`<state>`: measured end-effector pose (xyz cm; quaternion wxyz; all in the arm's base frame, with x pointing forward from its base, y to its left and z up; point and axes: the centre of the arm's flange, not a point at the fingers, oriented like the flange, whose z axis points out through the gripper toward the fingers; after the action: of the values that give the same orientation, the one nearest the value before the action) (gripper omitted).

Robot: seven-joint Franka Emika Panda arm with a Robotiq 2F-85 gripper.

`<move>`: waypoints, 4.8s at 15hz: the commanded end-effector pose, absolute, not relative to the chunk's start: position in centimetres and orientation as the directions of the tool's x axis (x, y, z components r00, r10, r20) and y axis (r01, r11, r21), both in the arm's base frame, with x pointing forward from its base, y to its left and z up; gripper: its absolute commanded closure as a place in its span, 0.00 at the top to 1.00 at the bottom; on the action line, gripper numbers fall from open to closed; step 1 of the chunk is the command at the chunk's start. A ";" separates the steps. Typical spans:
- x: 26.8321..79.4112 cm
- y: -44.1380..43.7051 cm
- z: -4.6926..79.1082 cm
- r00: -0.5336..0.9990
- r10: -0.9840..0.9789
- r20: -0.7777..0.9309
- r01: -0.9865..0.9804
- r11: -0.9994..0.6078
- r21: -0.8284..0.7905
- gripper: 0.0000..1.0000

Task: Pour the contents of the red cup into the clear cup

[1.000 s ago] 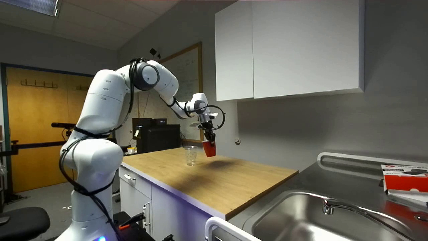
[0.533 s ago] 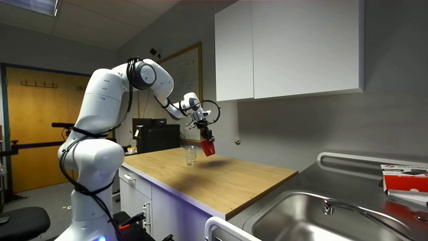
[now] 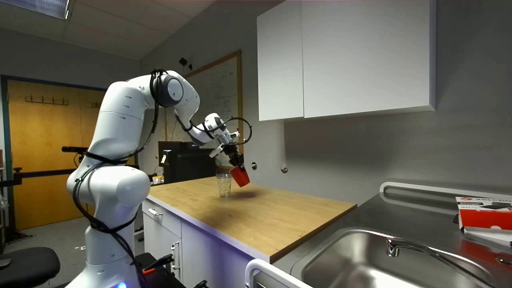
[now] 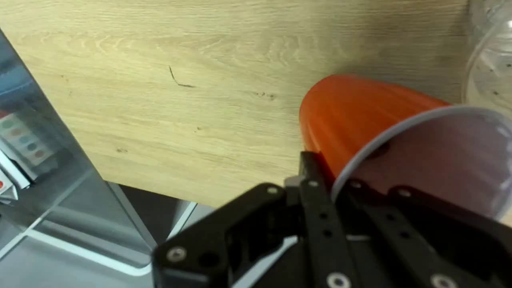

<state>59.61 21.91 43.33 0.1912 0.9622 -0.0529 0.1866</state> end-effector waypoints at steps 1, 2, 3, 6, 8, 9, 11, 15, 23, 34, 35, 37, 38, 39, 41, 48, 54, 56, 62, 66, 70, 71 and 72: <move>57.4 23.5 45.7 0.906 0.015 0.424 -0.172 -0.900 0.401 0.05; 57.1 23.8 46.2 0.900 0.026 0.434 -0.172 -0.895 0.411 0.05; 56.8 24.1 46.8 0.894 0.037 0.446 -0.173 -0.890 0.421 0.05; 56.0 24.6 48.0 0.879 0.065 0.472 -0.177 -0.876 0.450 0.05; 55.7 24.8 48.3 0.870 0.087 0.485 -0.183 -0.857 0.482 0.05; 55.5 25.0 48.2 0.867 0.101 0.487 -0.184 -0.845 0.503 0.05; 55.2 25.3 47.8 0.860 0.135 0.493 -0.189 -0.812 0.552 0.05; 54.7 25.9 46.2 0.842 0.203 0.499 -0.209 -0.732 0.649 0.05; 53.1 28.6 43.5 0.827 0.317 0.463 -0.197 -0.609 0.768 0.05; 51.5 32.1 42.2 0.765 0.481 0.428 -0.232 -0.414 0.880 0.05; 51.5 32.1 42.1 0.761 0.490 0.425 -0.239 -0.397 0.886 0.05; 51.5 31.9 42.0 0.745 0.515 0.423 -0.258 -0.362 0.896 0.05; 51.6 32.0 41.8 0.743 0.522 0.419 -0.262 -0.349 0.900 0.05; 51.6 32.1 41.7 0.740 0.529 0.414 -0.265 -0.336 0.904 0.05; 51.6 32.2 41.4 0.735 0.542 0.408 -0.273 -0.314 0.909 0.05; 51.5 33.0 40.2 0.722 0.578 0.381 -0.299 -0.235 0.925 0.05; 50.8 35.5 39.2 0.696 0.594 0.402 -0.303 -0.265 0.915 0.05; 50.4 36.5 38.9 0.652 0.634 0.416 -0.325 -0.262 0.909 0.05; 50.4 37.2 38.9 0.588 0.682 0.435 -0.367 -0.255 0.895 0.05; 50.5 36.7 39.4 0.564 0.693 0.450 -0.407 -0.241 0.881 0.05; 50.7 35.3 39.6 0.557 0.686 0.467 -0.453 -0.220 0.864 0.05; 50.7 35.1 39.6 0.563 0.678 0.473 -0.462 -0.217 0.860 0.05; 50.8 34.9 39.5 0.564 0.674 0.477 -0.469 -0.213 0.857 0.05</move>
<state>50.79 35.92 39.14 0.6173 0.6374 0.1001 0.4501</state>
